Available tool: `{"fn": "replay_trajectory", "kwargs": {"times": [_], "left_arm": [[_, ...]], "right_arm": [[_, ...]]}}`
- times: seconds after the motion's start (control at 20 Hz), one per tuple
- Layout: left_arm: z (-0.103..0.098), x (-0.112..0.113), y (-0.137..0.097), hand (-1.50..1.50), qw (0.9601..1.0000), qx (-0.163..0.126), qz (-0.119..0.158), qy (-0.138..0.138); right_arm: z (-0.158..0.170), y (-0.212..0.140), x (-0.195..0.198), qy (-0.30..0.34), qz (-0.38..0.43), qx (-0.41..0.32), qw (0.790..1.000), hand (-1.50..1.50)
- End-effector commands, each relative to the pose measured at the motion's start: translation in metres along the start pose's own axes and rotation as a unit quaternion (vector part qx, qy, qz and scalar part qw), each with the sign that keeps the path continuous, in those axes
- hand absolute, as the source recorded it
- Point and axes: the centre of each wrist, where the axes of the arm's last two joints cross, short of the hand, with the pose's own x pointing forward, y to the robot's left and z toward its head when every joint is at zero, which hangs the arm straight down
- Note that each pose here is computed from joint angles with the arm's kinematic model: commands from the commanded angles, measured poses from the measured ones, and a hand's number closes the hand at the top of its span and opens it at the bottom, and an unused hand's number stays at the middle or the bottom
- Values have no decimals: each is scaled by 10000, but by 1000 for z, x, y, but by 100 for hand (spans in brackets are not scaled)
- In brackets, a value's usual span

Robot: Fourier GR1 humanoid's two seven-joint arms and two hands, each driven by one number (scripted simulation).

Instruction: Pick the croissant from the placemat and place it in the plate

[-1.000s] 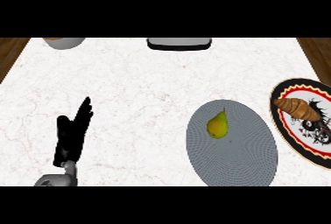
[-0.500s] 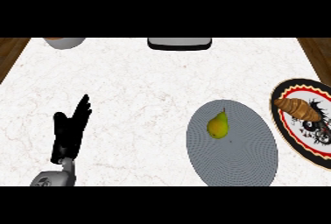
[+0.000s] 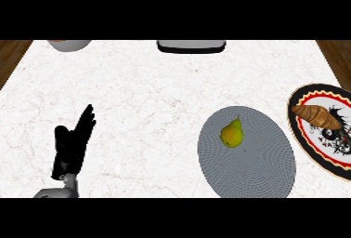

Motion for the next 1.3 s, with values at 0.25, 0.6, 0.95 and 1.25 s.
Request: {"fn": "replay_trajectory", "kwargs": {"times": [0.25,0.6,0.95,1.25], "left_arm": [[6,-3,-2,0,10000,-42,-39,19],[2,5,-5,0,10000,-49,-40,-52],[-12,16,-6,0,10000,28,2,-87],[-8,-5,11,0,10000,8,28,-33]], "right_arm": [[16,2,-15,234,312,-266,9989,-150],[41,-30,-22,303,420,-436,9977,-150],[46,-56,-13,351,371,-765,9958,-150],[63,-64,-20,386,443,-1072,9925,-150]]}}
